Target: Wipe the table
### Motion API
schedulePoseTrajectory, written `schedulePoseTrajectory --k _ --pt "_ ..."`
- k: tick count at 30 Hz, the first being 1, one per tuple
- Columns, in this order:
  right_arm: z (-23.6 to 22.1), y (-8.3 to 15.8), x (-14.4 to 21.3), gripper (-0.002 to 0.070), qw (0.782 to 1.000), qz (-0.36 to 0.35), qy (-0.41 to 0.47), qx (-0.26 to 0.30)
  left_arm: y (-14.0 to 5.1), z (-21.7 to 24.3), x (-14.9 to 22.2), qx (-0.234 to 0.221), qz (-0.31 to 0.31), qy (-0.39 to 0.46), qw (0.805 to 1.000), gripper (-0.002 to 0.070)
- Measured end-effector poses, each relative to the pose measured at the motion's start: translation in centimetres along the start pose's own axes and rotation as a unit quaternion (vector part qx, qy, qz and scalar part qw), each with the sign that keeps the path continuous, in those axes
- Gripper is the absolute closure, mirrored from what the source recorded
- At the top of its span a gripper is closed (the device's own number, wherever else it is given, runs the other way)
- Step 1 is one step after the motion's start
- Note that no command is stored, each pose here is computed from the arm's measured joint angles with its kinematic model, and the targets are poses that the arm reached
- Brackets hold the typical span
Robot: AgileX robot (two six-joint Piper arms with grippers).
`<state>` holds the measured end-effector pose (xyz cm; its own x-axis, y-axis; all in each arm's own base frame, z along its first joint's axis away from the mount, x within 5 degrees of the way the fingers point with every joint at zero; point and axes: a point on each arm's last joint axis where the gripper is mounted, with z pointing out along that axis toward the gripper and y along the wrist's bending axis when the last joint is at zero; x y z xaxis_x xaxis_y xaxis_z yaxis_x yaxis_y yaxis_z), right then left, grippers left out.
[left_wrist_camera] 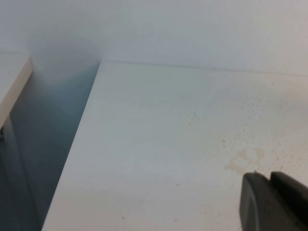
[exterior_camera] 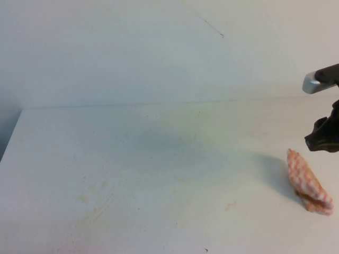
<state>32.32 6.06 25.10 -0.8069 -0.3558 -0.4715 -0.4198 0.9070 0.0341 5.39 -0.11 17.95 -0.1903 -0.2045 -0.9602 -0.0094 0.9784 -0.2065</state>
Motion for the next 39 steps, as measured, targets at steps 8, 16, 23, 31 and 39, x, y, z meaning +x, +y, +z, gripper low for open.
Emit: schedulePoseTrajectory --k 8,16,23,31,39 --pt "-2.1 0.5 0.0 0.0556 1.0 -0.008 -0.019 -0.002 0.0 0.0 0.0 0.0 0.0 0.0 1.0 0.0675" --pt "-11.2 2.2 0.5 0.0671 0.989 -0.03 -0.145 0.029 0.0 0.0 0.0 0.0 0.0 0.0 1.0 0.0675" --pt "-18.1 4.1 3.7 0.0675 0.964 -0.039 -0.257 0.061 0.0 0.0 0.0 0.0 0.0 0.0 1.0 0.0675" --pt "-19.5 5.7 11.3 0.0676 0.935 -0.005 -0.344 0.092 0.0 0.0 0.0 0.0 0.0 0.0 1.0 0.0675" --pt "-16.4 6.3 17.3 0.0676 0.912 0.01 -0.393 0.114 0.0 0.0 0.0 0.0 0.0 0.001 1.0 0.0675"
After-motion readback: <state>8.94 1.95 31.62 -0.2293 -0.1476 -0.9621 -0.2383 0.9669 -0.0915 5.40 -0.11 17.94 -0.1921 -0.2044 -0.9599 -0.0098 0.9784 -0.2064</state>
